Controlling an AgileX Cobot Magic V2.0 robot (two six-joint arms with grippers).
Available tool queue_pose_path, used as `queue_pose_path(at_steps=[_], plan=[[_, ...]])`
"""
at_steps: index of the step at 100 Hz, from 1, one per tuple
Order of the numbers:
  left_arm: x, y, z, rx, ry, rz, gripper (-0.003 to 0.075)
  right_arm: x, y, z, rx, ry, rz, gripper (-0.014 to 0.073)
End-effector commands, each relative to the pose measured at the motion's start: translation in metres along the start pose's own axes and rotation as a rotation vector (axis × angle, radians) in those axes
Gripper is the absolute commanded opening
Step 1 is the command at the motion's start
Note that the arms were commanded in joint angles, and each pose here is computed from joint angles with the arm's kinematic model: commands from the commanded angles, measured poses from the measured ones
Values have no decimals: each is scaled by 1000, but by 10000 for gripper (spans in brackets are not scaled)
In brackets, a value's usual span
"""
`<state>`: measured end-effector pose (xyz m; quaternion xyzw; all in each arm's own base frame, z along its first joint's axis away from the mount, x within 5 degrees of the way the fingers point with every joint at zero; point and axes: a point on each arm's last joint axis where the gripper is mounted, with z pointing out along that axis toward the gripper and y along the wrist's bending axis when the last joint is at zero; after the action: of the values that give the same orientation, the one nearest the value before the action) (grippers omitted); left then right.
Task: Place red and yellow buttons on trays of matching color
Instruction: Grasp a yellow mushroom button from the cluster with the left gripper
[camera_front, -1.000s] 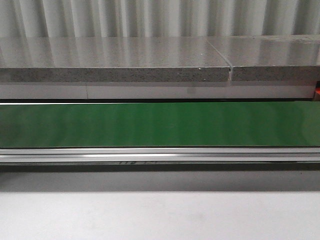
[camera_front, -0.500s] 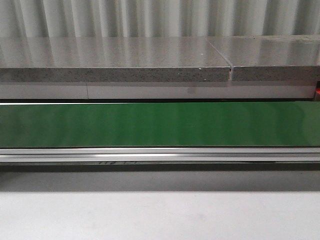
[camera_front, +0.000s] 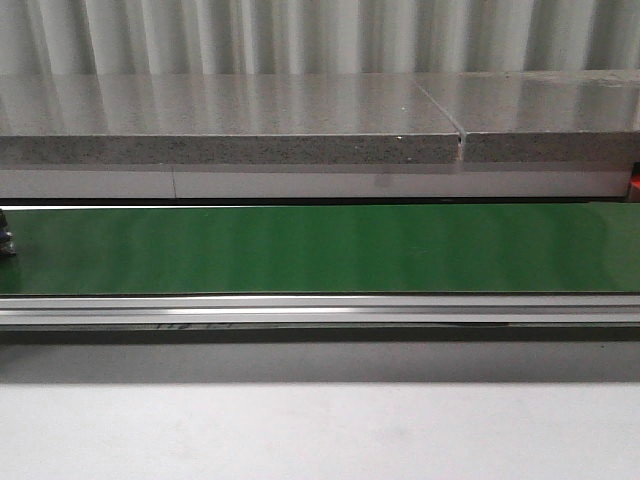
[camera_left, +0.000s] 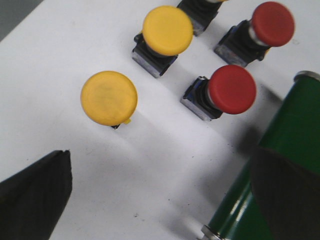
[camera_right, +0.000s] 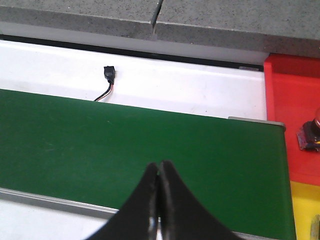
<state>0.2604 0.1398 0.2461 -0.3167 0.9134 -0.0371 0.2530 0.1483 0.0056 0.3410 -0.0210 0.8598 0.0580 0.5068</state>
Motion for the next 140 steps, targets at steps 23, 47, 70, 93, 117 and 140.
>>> queue_pose_path(at_steps=[23, 47, 70, 93, 117, 140], plan=[[-14, 12, 35, -66, -8, -25, 689, -14, 0, -7, 14, -102, -8, -67], [-27, 28, 47, -87, -18, -71, 689, -14, 0, -7, 14, -102, -8, -67], [-46, 29, 63, -86, -9, -70, 689, -14, 0, -7, 14, -102, -8, -67], [-50, 31, 78, -88, 30, -74, 687, -14, 0, -7, 14, -102, -8, -67], [-51, 31, 79, -88, 30, -74, 394, -14, 0, -7, 14, -102, -8, -67], [-52, 27, 64, -81, 27, -67, -17, -14, 0, -7, 14, -102, -8, -67]])
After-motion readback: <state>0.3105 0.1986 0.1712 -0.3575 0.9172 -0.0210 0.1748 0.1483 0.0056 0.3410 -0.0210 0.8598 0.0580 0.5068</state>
